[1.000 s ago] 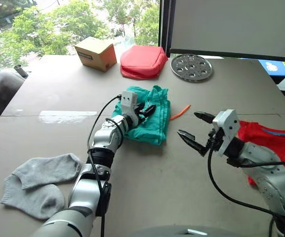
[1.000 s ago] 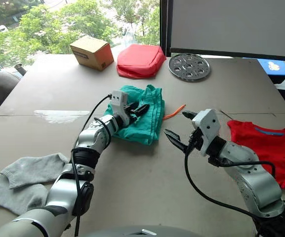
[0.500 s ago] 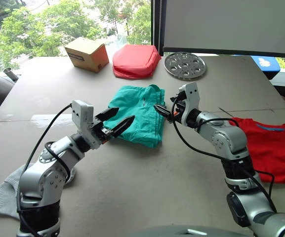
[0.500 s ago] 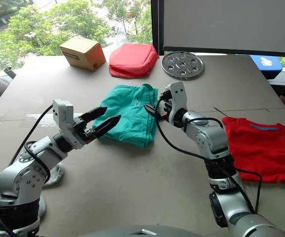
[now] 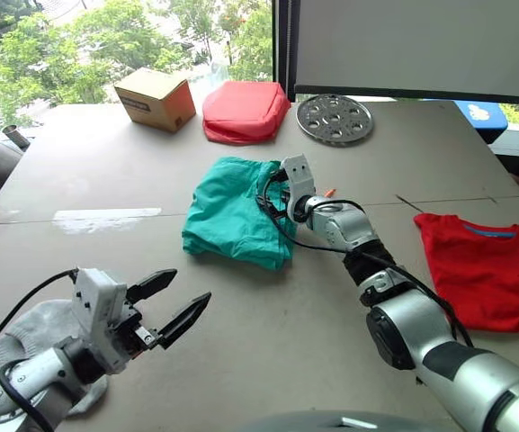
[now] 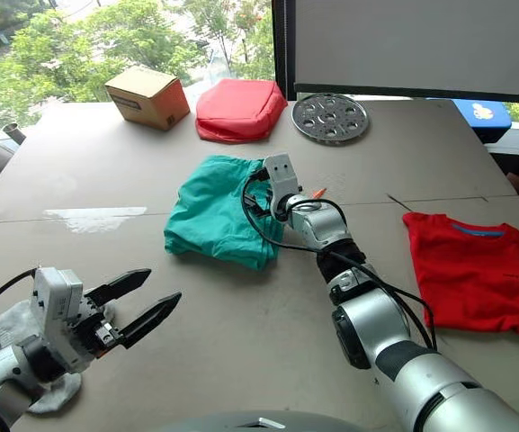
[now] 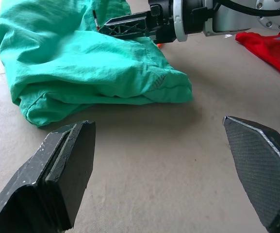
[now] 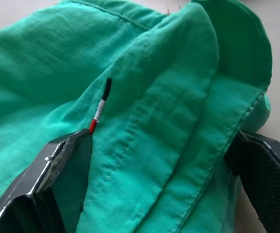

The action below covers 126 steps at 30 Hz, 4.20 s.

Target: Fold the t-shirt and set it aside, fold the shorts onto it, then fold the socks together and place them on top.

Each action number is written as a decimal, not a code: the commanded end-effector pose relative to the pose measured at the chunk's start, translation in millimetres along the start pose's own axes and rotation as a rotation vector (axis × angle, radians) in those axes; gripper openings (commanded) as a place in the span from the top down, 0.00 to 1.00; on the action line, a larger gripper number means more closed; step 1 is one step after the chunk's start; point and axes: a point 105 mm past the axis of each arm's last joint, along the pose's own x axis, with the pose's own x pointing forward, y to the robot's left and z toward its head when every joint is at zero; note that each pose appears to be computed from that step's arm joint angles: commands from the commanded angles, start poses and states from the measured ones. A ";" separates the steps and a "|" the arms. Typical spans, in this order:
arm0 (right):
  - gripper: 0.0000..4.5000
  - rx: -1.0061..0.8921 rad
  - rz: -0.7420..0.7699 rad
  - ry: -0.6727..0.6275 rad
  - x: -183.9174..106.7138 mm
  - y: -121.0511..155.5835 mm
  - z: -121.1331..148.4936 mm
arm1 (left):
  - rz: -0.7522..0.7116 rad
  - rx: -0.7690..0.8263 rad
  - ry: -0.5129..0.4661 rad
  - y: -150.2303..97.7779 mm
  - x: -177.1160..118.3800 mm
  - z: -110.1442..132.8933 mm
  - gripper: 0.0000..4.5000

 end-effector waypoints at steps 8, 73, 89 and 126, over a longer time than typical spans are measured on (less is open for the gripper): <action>0.00 -0.133 -0.009 -0.080 -2.0 9.9 20.9 | 0.050 0.075 -0.021 -5.1 -12.8 4.0 0.00; 0.96 -0.086 -0.169 -0.508 -219.3 -62.4 51.3 | -0.455 0.089 -0.171 -37.5 89.8 23.0 0.00; 0.96 0.620 -0.989 -0.480 -368.1 -179.7 -82.6 | -0.704 0.132 -0.200 -52.0 115.9 34.8 0.00; 0.03 -0.475 0.675 -0.259 -232.2 29.1 -16.0 | 0.151 0.063 -0.133 39.1 19.4 34.1 0.00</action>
